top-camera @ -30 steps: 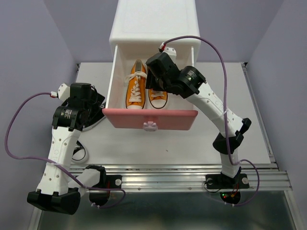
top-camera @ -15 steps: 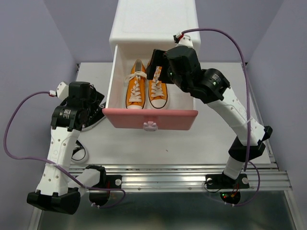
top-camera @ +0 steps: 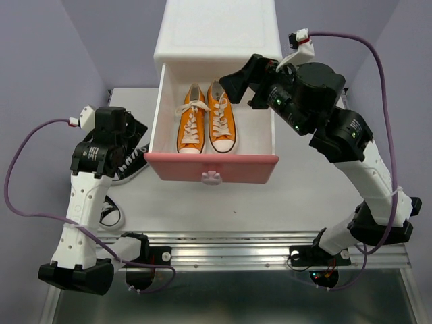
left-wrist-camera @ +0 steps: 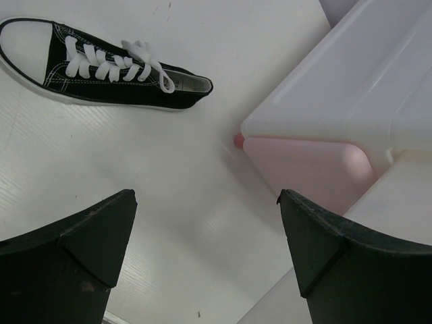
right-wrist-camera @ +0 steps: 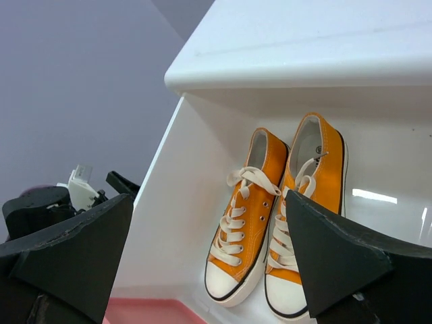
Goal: Place and organize the shoes in the shoe cabinet
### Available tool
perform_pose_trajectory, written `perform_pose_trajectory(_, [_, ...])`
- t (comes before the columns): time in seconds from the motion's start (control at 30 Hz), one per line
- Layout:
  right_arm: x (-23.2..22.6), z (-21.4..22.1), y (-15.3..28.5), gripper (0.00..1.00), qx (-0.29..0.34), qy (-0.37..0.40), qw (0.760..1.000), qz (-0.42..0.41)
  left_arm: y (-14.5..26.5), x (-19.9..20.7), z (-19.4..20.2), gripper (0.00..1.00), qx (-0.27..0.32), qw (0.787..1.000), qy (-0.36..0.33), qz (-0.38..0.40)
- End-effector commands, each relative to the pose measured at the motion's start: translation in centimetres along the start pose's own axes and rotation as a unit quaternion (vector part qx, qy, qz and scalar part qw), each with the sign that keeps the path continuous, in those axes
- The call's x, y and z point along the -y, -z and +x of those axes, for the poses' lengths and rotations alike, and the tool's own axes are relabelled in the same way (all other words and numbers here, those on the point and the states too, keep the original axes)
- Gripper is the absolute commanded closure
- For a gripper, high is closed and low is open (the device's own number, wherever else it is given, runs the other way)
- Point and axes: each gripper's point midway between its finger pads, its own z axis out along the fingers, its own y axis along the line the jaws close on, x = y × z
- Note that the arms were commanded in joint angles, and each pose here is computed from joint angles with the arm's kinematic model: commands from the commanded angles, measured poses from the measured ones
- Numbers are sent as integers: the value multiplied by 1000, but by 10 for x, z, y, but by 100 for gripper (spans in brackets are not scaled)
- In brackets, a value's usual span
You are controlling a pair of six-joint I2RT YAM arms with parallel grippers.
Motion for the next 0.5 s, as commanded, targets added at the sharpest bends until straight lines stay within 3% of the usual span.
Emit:
perform_pose_trajectory(0.0, [-1, -18, 17, 0, 23, -1, 1000, -5, 7, 16, -16, 1, 18, 1000, -3, 25])
perform_pose_trajectory(0.37, [-5, 16, 56, 0, -84, -20, 995, -48, 17, 36, -35, 1, 36, 998, -19, 46])
perform_pose_trajectory(0.47, [9, 3, 85, 0, -67, -50, 996, -33, 22, 37, -38, 1, 36, 998, -34, 49])
